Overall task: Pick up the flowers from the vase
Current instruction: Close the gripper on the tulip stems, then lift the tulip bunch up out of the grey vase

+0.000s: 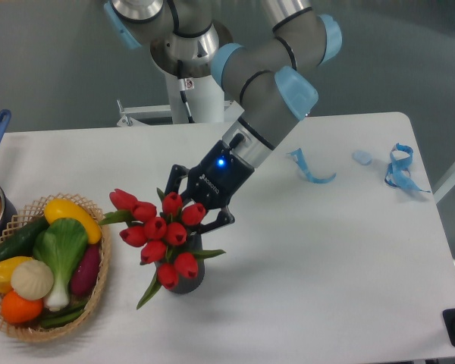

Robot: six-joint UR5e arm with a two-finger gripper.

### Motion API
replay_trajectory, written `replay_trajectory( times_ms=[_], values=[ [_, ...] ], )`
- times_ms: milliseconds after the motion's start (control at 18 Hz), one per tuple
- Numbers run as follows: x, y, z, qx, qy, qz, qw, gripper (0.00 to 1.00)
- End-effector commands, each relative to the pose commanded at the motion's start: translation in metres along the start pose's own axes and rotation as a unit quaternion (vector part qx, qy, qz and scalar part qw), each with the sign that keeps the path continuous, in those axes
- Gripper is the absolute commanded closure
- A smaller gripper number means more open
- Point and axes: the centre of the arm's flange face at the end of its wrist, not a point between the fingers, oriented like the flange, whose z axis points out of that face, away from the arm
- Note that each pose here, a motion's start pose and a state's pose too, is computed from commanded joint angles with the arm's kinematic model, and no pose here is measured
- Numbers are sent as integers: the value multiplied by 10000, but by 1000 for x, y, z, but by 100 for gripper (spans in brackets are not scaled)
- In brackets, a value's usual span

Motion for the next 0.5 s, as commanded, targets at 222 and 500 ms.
replay_trajectory(
  times_ms=[222,500],
  values=[
    [1,-27,-13,103,-110,-22,9999,62],
    [-6,-59,-29,197,-273,-60,9994,62]
  ],
)
